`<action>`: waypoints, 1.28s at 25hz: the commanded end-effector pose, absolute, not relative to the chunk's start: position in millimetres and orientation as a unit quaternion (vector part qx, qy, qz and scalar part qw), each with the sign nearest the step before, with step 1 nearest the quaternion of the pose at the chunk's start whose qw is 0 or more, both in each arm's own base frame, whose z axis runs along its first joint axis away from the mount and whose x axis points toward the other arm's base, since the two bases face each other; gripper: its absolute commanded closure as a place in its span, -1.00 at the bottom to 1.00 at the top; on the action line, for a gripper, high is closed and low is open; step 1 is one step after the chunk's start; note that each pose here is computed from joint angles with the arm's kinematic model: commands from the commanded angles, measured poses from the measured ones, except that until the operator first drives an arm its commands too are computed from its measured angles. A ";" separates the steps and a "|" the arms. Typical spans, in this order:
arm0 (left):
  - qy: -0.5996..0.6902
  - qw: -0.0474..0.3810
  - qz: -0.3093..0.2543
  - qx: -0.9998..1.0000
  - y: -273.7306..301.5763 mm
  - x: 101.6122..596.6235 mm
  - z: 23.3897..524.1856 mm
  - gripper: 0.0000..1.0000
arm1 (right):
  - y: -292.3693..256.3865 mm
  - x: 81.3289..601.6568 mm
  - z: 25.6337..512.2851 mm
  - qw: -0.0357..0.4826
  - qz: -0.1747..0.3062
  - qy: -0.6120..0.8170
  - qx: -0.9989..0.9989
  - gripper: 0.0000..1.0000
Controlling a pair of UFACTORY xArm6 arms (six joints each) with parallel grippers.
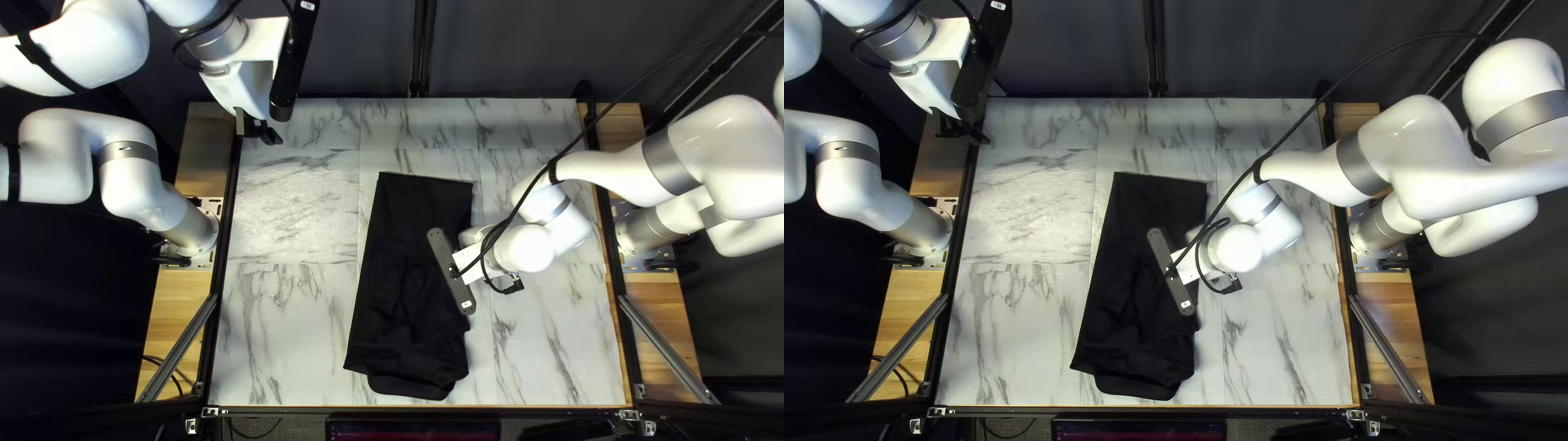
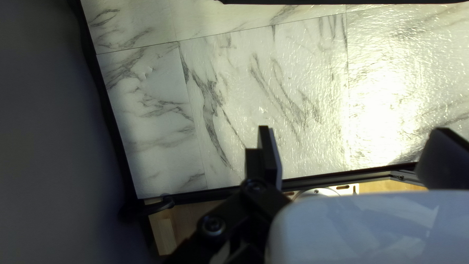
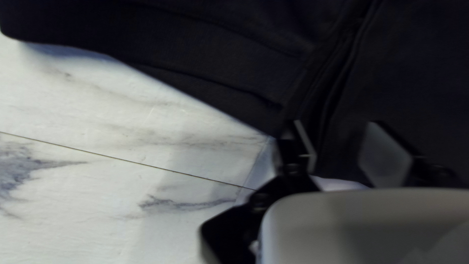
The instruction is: Fold t-shirt
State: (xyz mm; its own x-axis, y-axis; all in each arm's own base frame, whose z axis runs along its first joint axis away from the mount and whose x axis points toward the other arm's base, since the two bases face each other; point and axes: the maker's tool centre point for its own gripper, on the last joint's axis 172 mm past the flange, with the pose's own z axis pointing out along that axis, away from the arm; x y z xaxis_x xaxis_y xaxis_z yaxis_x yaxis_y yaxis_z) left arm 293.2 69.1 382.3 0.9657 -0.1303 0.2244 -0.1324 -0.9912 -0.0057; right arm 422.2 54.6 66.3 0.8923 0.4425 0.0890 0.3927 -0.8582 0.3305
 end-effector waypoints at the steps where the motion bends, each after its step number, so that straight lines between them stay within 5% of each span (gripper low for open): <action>1: -0.066 0.005 0.113 0.991 69.1 293.2 382.3 -1.00 | 36.2 415.5 79.3 0.152 0.077 0.201 0.965 -1.00; 8: -0.066 0.005 0.113 0.991 69.1 293.2 382.3 -1.00 | 6.4 415.6 107.0 0.121 0.077 0.183 0.973 -1.00; 18: -0.066 0.005 0.113 0.991 69.1 293.2 382.3 -1.00 | 95.7 415.5 141.9 0.125 0.112 0.161 0.973 -1.00; 32: -0.066 0.005 0.113 0.991 69.1 293.2 382.3 -1.00 | 95.7 415.5 141.9 0.125 0.112 0.161 0.973 -1.00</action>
